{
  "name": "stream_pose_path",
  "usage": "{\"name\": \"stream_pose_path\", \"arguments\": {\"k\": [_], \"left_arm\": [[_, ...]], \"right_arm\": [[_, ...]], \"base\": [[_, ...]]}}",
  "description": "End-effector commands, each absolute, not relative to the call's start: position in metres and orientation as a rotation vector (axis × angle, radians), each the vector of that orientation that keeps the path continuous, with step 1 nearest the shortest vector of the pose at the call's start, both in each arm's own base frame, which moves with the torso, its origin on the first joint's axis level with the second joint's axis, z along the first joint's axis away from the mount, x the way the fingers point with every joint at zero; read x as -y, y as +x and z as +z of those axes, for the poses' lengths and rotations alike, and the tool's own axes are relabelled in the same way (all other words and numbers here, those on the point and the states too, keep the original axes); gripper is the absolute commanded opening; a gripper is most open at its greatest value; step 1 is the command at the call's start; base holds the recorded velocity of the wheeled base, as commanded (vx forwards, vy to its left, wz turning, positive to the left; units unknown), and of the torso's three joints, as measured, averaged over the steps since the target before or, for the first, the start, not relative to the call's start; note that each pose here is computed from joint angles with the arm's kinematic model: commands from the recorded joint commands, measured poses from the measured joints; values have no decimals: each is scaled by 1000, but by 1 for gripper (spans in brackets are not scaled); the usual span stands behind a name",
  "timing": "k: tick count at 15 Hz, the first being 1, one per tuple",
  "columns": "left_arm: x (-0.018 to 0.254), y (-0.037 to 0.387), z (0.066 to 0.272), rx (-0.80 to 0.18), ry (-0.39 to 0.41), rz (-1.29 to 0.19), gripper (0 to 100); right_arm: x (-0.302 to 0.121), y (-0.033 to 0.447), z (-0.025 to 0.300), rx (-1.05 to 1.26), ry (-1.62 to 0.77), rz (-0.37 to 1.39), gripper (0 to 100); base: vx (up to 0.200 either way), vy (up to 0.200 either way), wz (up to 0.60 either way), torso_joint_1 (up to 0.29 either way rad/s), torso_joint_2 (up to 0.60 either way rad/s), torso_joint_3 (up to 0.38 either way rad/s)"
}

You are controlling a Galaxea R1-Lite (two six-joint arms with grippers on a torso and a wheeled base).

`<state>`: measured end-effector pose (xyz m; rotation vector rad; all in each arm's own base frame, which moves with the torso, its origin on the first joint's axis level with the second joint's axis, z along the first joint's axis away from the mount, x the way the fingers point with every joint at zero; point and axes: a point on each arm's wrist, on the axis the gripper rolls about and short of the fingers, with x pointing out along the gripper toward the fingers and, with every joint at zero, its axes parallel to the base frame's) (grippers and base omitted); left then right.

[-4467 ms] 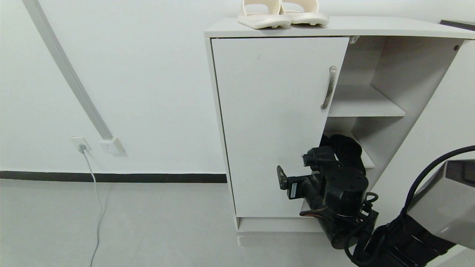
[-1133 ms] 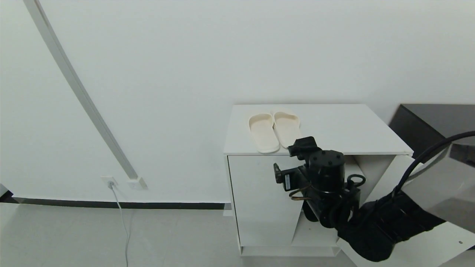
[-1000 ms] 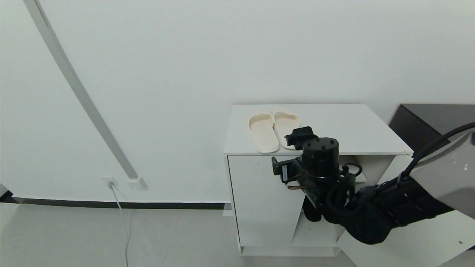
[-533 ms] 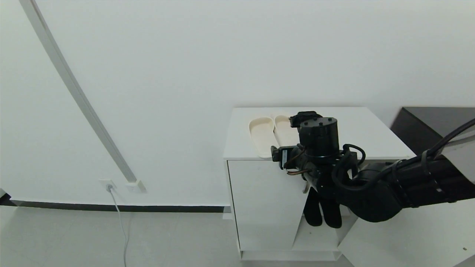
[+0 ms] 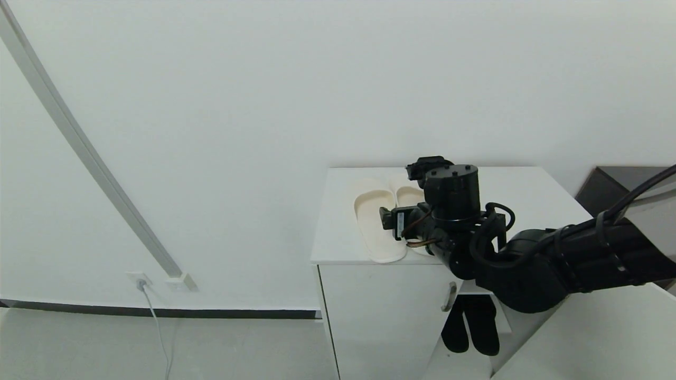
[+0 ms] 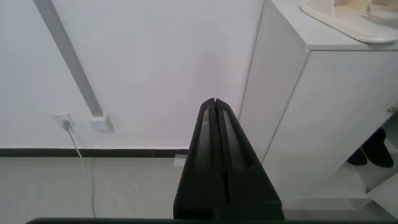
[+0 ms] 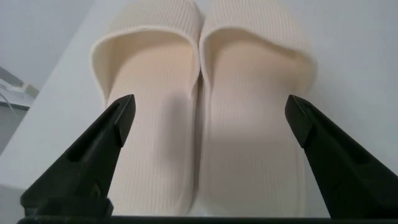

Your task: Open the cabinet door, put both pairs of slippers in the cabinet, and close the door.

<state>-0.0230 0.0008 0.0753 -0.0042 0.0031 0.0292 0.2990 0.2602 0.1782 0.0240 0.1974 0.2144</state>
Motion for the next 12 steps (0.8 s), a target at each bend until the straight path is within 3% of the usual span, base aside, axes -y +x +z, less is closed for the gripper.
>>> {"name": "stream_pose_path", "arguments": {"k": [1, 12], "left_arm": [[-1, -23, 75, -5, -5, 31, 0], [-1, -23, 75, -3, -11, 37, 0]], "right_arm": [[-264, 301, 179, -191, 20, 228, 100], [-289, 349, 153, -182, -5, 224, 100]], "base": [[0, 0, 0, 0, 0, 0], [0, 0, 0, 0, 0, 0]]}}
